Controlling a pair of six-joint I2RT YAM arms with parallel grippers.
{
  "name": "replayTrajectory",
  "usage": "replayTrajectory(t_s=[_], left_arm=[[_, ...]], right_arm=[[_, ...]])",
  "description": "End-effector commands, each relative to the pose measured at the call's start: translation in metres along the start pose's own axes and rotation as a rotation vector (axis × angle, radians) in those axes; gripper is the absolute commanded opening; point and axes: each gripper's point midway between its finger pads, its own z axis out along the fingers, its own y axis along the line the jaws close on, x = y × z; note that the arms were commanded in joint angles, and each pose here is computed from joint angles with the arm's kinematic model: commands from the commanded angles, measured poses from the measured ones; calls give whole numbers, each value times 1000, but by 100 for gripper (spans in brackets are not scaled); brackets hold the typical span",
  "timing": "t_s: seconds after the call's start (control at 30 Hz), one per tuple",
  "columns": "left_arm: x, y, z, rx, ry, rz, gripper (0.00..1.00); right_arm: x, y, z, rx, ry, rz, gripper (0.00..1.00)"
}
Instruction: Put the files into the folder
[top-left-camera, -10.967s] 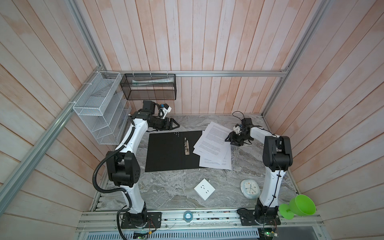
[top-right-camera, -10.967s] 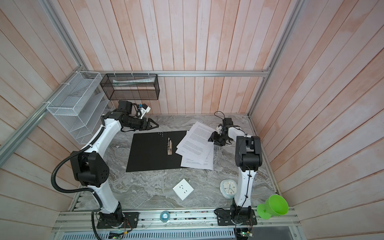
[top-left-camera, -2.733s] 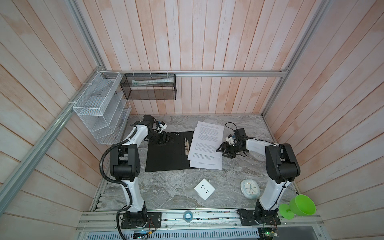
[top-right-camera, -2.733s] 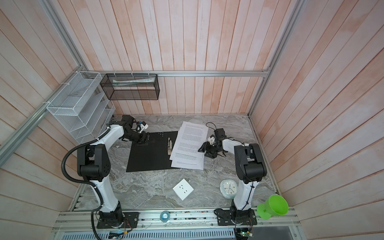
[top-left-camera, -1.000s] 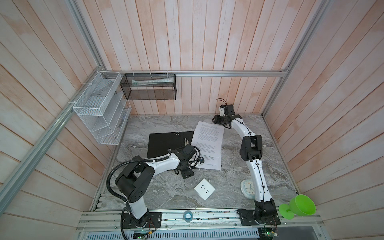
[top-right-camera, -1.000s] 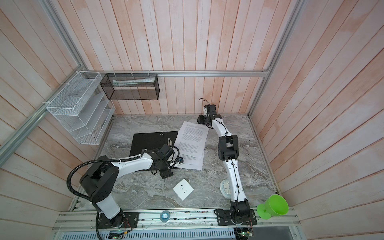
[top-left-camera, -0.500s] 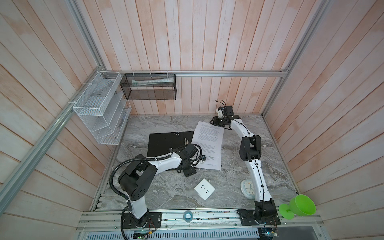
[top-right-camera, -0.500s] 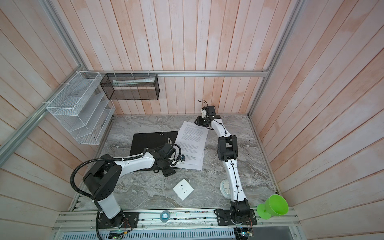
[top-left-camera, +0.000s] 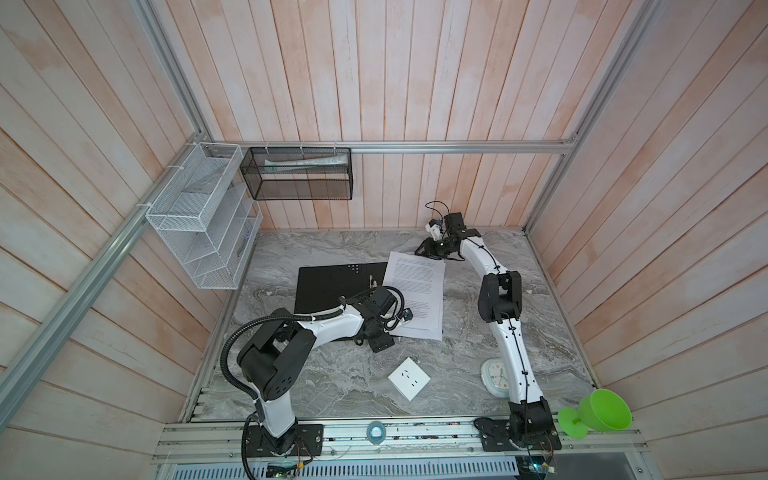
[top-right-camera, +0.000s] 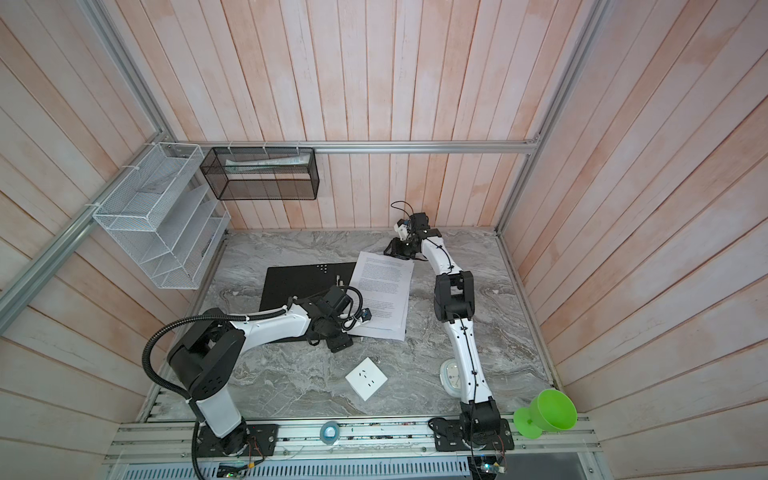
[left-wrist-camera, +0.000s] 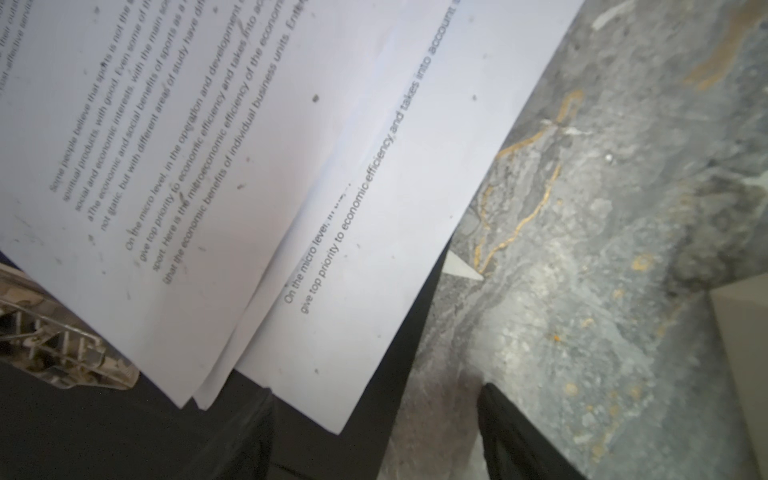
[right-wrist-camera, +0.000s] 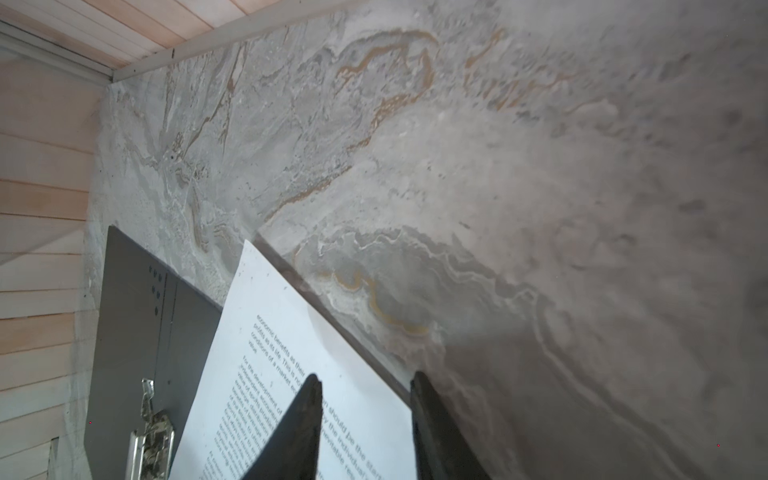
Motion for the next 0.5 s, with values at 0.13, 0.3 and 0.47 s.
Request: replayTrajectory(t_s=[0.13,0.3,0.47], left_arm=[[2,-2,5,8,24,-18,78],[4,-3,4,9,26,-20,78],[4,-3,3,8,28,-24,78]], right_arm=[[41,18,-1,1,153,-9,37],[34,36,-7,-12,132,-38,37],[25,45,-16,1,107,-60,41]])
